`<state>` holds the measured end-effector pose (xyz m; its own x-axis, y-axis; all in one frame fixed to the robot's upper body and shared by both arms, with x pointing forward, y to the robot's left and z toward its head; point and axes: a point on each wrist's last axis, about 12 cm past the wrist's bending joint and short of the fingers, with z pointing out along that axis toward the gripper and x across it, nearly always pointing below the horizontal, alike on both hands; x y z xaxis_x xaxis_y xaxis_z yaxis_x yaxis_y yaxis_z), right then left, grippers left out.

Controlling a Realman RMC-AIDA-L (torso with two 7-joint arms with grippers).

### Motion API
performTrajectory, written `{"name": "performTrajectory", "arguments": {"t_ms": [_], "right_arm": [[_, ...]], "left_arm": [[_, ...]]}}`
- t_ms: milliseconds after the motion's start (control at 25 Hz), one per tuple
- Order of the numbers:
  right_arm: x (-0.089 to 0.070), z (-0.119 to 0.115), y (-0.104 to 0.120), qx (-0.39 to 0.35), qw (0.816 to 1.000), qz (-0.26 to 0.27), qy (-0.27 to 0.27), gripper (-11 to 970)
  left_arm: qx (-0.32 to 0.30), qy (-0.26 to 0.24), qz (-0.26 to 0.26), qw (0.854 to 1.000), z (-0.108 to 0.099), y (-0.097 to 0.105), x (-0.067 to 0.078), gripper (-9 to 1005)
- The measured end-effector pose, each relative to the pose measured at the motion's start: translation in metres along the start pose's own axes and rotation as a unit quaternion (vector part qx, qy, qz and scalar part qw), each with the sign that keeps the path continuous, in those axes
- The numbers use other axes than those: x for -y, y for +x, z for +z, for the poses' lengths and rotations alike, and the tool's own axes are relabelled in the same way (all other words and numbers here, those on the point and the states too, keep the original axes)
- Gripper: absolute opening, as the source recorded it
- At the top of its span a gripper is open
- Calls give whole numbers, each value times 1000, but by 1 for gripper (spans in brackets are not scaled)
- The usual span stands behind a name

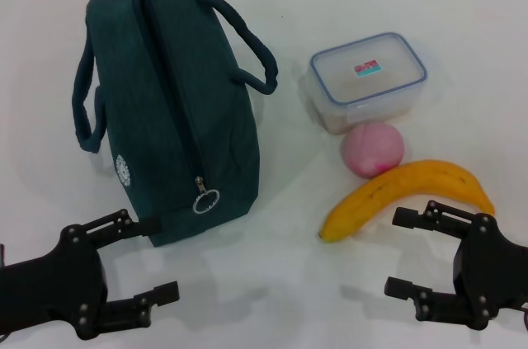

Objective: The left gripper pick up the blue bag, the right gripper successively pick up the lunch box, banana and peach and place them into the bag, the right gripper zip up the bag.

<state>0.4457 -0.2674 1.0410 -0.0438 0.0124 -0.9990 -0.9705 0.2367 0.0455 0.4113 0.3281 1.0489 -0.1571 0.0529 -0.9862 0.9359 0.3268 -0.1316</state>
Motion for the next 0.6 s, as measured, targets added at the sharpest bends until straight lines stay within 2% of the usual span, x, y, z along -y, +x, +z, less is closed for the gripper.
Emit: {"name": "performTrajectory", "arguments": {"t_ms": [440, 600], "right_arm": [[-1, 0, 1, 1, 1000, 3, 1, 775], [-1, -1, 1, 2, 1000, 4, 4, 775]], "left_arm": [[1, -2, -2, 1000, -1, 0, 0, 830], [17, -8, -49, 999, -2, -4, -1, 830]]}}
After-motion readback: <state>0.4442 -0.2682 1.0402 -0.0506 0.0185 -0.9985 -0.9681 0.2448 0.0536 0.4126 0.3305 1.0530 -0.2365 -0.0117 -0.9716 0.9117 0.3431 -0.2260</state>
